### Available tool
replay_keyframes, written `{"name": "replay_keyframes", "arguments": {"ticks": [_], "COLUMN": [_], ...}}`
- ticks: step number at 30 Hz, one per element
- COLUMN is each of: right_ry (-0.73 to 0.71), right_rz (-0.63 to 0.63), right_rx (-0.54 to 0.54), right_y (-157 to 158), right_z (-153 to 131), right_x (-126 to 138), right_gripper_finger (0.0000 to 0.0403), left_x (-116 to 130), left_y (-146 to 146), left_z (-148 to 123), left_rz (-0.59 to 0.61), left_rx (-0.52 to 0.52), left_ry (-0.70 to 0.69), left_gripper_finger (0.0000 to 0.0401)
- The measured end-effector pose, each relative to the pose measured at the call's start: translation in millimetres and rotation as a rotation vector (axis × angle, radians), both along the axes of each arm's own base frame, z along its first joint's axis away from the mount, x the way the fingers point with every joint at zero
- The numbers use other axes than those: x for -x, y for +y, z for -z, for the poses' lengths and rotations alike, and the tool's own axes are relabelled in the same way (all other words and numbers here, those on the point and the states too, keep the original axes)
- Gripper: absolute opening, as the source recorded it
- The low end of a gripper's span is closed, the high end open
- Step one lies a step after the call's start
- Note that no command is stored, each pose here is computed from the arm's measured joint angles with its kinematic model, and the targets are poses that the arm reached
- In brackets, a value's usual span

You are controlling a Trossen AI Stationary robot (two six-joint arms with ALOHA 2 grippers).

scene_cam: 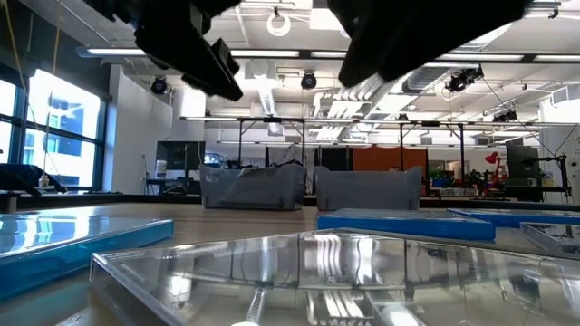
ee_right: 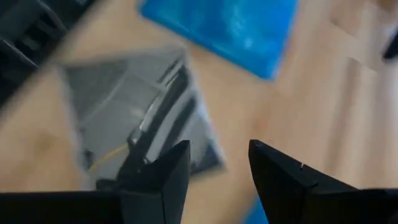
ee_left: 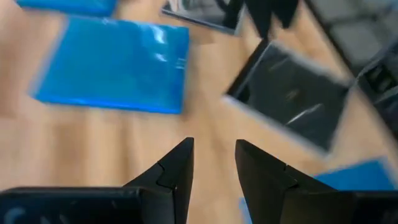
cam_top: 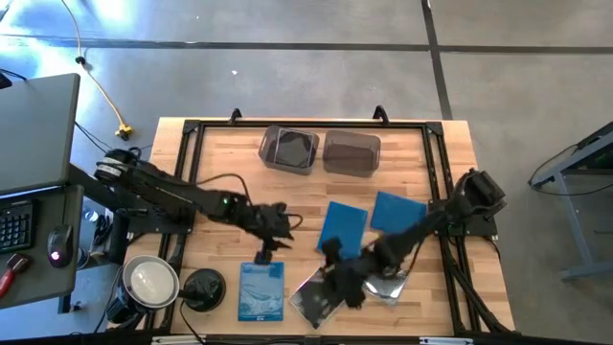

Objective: Pick & place jewel cases by type
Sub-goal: Put the left black cd case into the left black bin

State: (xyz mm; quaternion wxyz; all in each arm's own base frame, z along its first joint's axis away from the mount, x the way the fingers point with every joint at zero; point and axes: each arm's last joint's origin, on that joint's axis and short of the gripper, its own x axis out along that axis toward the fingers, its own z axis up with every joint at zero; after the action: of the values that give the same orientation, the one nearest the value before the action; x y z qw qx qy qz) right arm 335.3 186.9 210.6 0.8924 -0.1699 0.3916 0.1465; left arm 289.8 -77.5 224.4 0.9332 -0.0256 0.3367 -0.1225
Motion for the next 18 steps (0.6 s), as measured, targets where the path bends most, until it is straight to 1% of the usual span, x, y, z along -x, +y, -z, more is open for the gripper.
{"name": "replay_keyframes", "arguments": {"ticks": [2, 4, 5, 6, 8, 11, 15, 18], "right_ry": [-0.040, -0.078, -0.090, -0.104, -0.109, -0.086, -0.053, -0.056], "right_rz": [-0.008, -0.025, -0.043, -0.061, -0.099, -0.115, -0.093, -0.104], "right_rx": [-0.058, -0.118, -0.144, -0.167, -0.185, -0.149, -0.074, 0.004], "right_y": [19.2, 38.1, 48.2, 58.4, 76.8, 92.9, 98.0, 97.6], "right_z": [4.9, 9.2, 12.3, 16.4, 27.3, 45.9, 65.7, 76.9], "right_x": [1.1, 3.3, 5.5, 7.6, 13.7, 22.6, 27.4, 26.4], "right_gripper_finger": [0.0161, 0.0161, 0.0161, 0.0161, 0.0161, 0.0161, 0.0161, 0.0161], "left_x": [-5.3, -10.2, -13.0, -15.4, -19.7, -28.1, -37.2, -46.2], "left_y": [-11.3, -21.8, -27.1, -32.0, -40.5, -48.3, -50.1, -47.4], "left_z": [8.0, 15.8, 20.4, 25.6, 35.2, 47.9, 67.1, 75.3], "left_rz": [-0.078, -0.163, -0.185, -0.192, -0.189, -0.190, -0.225, -0.244], "left_rx": [0.172, 0.318, 0.366, 0.388, 0.394, 0.390, 0.379, 0.381], "left_ry": [0.032, 0.074, 0.086, 0.096, 0.122, 0.157, 0.218, 0.230], "left_gripper_finger": [0.0119, 0.0119, 0.0119, 0.0119, 0.0119, 0.0119, 0.0119, 0.0119]}}
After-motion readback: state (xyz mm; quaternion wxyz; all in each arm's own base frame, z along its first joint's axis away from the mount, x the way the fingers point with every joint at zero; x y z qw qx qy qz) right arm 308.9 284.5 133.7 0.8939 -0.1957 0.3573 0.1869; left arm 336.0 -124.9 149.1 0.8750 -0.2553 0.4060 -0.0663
